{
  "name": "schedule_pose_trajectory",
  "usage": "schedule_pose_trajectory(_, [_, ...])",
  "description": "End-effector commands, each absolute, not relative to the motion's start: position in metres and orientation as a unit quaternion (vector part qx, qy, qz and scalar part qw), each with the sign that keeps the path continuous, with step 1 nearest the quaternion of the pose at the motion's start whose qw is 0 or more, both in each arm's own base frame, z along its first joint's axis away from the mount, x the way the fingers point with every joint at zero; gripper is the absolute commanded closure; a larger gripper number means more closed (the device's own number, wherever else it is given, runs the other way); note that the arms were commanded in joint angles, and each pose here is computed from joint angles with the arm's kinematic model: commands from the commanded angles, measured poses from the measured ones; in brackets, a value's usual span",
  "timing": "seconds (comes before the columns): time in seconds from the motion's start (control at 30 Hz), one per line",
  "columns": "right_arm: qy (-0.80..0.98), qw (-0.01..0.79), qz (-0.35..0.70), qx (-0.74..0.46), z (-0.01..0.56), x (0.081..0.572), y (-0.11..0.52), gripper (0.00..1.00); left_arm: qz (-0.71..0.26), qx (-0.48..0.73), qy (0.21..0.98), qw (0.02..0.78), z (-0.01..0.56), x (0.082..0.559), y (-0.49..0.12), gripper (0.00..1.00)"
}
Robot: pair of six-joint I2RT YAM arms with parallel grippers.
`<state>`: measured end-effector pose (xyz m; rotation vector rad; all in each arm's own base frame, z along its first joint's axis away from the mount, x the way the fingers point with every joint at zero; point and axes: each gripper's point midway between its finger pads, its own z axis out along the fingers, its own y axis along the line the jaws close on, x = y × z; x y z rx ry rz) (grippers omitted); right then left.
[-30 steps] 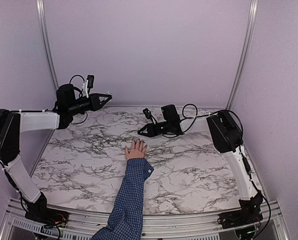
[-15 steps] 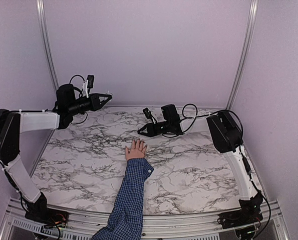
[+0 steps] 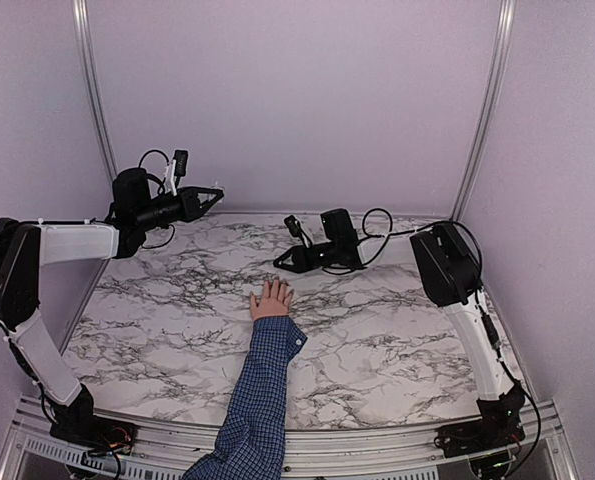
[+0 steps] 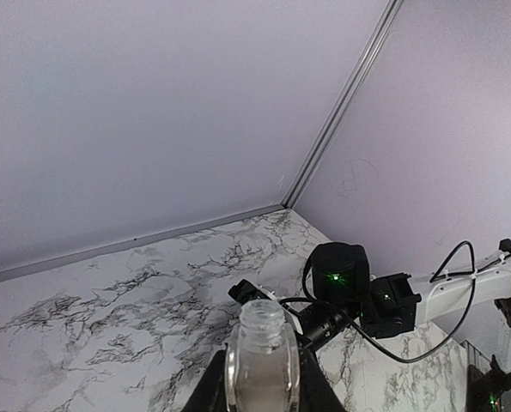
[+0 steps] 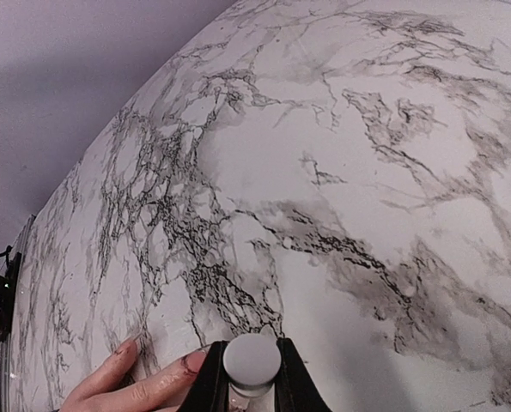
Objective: Paint the nails
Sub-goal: Paint the hand on the nail.
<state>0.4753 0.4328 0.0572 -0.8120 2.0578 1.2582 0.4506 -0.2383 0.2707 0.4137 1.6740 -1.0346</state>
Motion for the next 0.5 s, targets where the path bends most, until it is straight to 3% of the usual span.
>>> schedule_pose_trajectory(0.0, [0.765, 0.31, 0.476, -0.303, 0.0643, 0.4853, 0.4381, 1.0, -0.434, 0.186, 0.683, 0.556, 0.2863, 0.4496, -0.2364, 1.0])
schedule_pose_trajectory(0.47, [0.76, 0.32, 0.476, -0.305, 0.0722, 0.4909, 0.4384, 1.0, -0.435, 0.185, 0.684, 0.556, 0.2858, 0.4479, -0.2359, 1.0])
